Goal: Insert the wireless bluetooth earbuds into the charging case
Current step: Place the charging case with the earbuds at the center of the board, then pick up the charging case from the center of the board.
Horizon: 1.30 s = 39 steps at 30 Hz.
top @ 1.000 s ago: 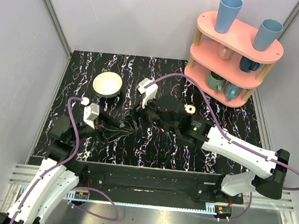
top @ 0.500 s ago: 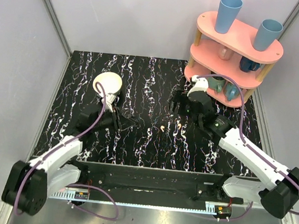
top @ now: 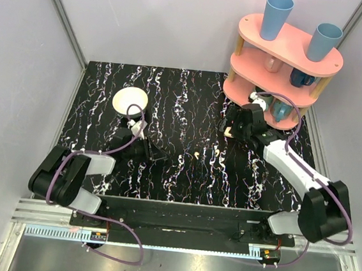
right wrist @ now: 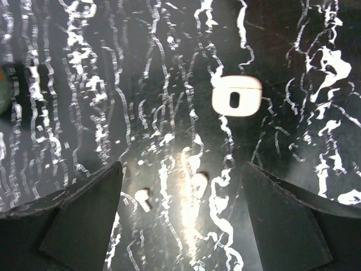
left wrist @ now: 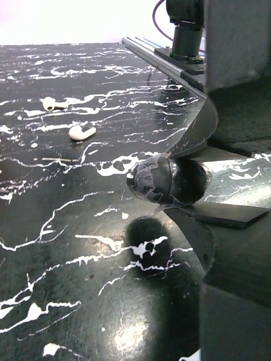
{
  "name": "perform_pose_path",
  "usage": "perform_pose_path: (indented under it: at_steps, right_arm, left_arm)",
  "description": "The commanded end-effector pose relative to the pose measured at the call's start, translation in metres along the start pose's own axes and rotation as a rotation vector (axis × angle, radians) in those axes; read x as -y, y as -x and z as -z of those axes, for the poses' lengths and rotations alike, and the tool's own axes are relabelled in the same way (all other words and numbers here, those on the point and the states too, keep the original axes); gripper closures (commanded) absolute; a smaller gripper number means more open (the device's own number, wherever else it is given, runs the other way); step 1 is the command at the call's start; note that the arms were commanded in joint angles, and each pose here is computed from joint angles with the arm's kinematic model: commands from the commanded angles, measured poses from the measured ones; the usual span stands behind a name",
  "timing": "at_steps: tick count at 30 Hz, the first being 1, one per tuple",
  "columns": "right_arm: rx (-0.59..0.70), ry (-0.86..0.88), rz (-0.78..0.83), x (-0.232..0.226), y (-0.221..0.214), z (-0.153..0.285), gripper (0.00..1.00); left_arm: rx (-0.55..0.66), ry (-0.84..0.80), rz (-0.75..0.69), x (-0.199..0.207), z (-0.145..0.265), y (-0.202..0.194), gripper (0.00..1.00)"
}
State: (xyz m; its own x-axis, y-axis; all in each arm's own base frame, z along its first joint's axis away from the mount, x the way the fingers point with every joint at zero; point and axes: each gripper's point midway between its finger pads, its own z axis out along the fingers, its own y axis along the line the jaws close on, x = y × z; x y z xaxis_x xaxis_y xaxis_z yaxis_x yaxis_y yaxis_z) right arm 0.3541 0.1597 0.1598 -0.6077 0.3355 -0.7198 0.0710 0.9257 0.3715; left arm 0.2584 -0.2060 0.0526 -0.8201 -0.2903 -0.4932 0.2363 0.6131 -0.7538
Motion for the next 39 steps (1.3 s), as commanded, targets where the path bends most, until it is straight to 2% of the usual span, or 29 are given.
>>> perform_pose_path:
  at_steps: [1, 7, 12, 16, 20, 23, 25, 26, 29, 31, 39]
  right_arm:
    - [-0.042, 0.075, 0.099, -0.001, 0.006, -0.027, 0.07]
    - [-0.094, 0.085, 0.219, 0.02, 0.01, -0.078, 0.04]
    - [-0.106, 0.12, 0.249, 0.022, 0.031, -0.094, 0.02]
    - [-0.141, 0.144, 0.286, 0.031, 0.029, -0.103, 0.01]
    - [-0.173, 0.217, 0.463, 0.029, 0.025, -0.112, 0.0]
    - [-0.204, 0.262, 0.585, 0.03, 0.019, -0.12, 0.0]
    - [-0.266, 0.222, 0.63, 0.045, 0.008, -0.127, 0.0]
    - [-0.266, 0.219, 0.663, 0.047, 0.012, -0.129, 0.0]
    - [-0.319, 0.212, 0.713, 0.059, -0.003, -0.131, 0.0]
    - [-0.33, 0.231, 0.761, 0.063, -0.009, -0.132, 0.0]
    - [-0.349, 0.313, 0.899, 0.072, -0.027, -0.132, 0.01]
  left_arm:
    - [0.051, -0.03, -0.055, 0.008, -0.015, 0.03, 0.9]
    - [0.028, 0.024, -0.047, -0.012, -0.016, 0.034, 0.81]
    - [0.03, 0.071, -0.018, -0.034, -0.007, 0.042, 0.76]
    - [0.017, 0.077, -0.006, -0.038, -0.01, 0.042, 0.74]
    - [-0.005, 0.08, 0.014, -0.043, -0.014, 0.038, 0.62]
    - [0.0, 0.09, 0.021, -0.046, -0.013, 0.038, 0.6]
    - [0.012, 0.096, 0.022, -0.045, -0.009, 0.04, 0.55]
    - [0.025, 0.103, 0.023, -0.045, -0.007, 0.044, 0.54]
    - [0.071, 0.148, 0.011, -0.043, 0.004, 0.052, 0.41]
    - [0.089, 0.17, -0.015, -0.038, 0.013, 0.057, 0.37]
    - [0.148, 0.196, -0.073, -0.019, 0.035, 0.08, 0.35]
